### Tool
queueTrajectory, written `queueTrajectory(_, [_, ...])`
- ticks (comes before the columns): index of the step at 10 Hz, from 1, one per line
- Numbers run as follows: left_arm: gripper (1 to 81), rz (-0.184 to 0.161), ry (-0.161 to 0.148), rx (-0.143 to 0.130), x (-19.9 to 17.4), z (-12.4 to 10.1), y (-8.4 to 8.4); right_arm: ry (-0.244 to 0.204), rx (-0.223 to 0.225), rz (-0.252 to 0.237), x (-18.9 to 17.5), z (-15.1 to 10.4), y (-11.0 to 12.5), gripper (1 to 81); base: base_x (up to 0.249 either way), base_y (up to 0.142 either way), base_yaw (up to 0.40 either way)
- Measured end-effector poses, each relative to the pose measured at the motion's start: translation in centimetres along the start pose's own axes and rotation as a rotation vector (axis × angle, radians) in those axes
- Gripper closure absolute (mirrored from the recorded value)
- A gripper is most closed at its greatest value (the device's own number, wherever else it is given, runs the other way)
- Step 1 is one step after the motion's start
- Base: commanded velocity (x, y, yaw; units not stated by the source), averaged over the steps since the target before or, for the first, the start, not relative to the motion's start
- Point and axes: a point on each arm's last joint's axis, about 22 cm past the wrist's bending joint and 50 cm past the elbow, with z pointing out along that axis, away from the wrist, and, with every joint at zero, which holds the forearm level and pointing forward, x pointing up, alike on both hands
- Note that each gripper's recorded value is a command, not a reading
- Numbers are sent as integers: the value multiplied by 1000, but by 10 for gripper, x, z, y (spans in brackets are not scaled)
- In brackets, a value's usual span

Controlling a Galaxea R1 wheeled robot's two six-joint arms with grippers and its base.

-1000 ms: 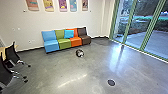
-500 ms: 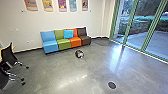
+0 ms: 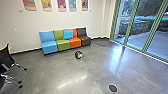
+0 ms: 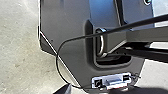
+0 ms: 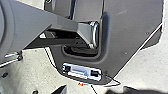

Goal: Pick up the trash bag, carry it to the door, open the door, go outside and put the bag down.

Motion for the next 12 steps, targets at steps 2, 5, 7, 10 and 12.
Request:
queueTrajectory(2, [10,8,-3,2,-3,-1,-2,-6,3,9,-10,-5,2,10,151,0,0])
queueTrajectory(5, [10,9,-10,6,-9,-1,-5,5,11,12,-8,-2,-5,10,152,0,0])
queueTrajectory(7, [10,10,-9,5,-9,-1,-4,0,10,20,-20,-3,-6,10,162,0,0])
queueTrajectory(10, [10,16,-2,4,-7,-1,-4,5,9,18,-17,-3,-5,10,166,0,0])
queueTrajectory(12, [10,16,-2,3,-7,-1,-3,4,16,19,-17,0,-11,10,176,0,0])
